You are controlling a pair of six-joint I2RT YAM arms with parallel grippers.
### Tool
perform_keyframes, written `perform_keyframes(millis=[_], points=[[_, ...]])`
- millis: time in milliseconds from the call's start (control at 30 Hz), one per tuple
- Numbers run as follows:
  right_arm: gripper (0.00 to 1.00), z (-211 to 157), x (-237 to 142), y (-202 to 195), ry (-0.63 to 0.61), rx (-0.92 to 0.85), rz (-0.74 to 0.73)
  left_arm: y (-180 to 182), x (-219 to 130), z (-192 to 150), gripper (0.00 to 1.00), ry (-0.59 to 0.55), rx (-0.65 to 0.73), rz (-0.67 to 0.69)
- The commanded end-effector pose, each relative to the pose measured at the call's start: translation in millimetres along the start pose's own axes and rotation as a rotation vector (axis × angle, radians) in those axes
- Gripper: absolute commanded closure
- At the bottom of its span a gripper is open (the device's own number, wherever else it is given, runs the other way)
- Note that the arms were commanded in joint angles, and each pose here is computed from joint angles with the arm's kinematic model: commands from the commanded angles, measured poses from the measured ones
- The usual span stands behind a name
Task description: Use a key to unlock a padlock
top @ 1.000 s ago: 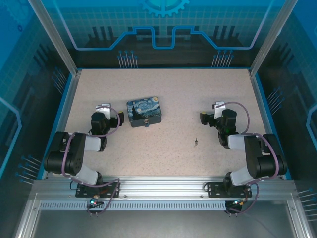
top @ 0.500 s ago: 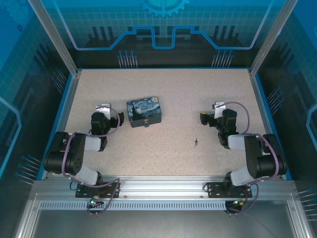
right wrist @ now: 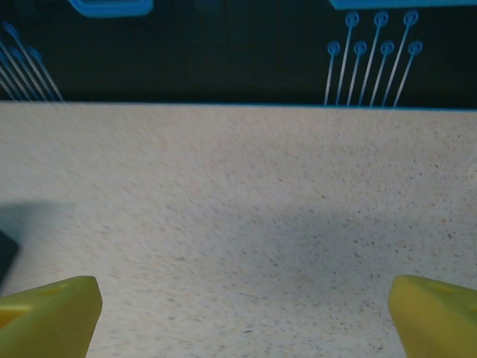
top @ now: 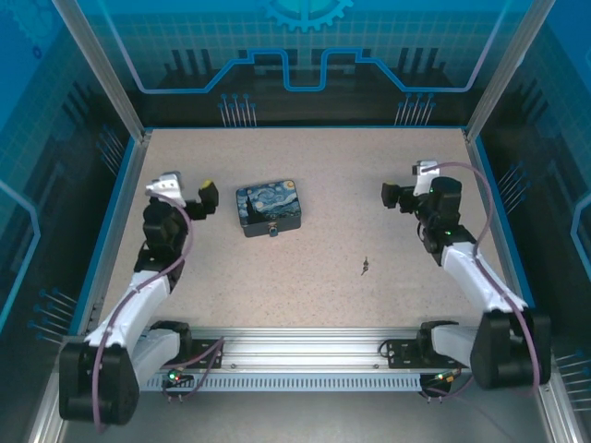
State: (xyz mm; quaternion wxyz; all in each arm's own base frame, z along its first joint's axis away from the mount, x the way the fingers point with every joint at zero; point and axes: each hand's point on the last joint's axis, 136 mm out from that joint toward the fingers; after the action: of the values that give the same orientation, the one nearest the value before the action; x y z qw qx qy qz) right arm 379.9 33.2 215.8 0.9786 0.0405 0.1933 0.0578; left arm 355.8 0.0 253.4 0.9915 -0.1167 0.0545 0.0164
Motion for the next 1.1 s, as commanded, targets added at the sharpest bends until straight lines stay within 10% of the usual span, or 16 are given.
perform_keyframes(millis=[0,400,1067], points=[[0.00,-47,-31,20,0.259,0.132,0.038,-12,-18,-32,0.01,0.218,-0.206,-0.037],[0.12,-170,-59,69,0.730,0.230,0.043,-93,-55,-77,0.02,0.433,-0.387,-0.360],[0.59,-228,-35,76,0.902,0.160,-0.066,-100,-62,-73,0.11,0.429,-0.280,-0.389]])
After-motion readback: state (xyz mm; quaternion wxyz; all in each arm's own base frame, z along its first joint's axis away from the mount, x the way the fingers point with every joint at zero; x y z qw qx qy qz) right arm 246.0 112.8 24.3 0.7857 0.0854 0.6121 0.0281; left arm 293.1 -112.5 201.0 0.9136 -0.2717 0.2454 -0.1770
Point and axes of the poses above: each hand's point on the last joint's axis, 136 mm out from that joint toward the fingers, its own x axis out along the fingers, its own y axis along the line the jaws close on, z = x × y, and after that the axes turned 1 degree about x, right-handed
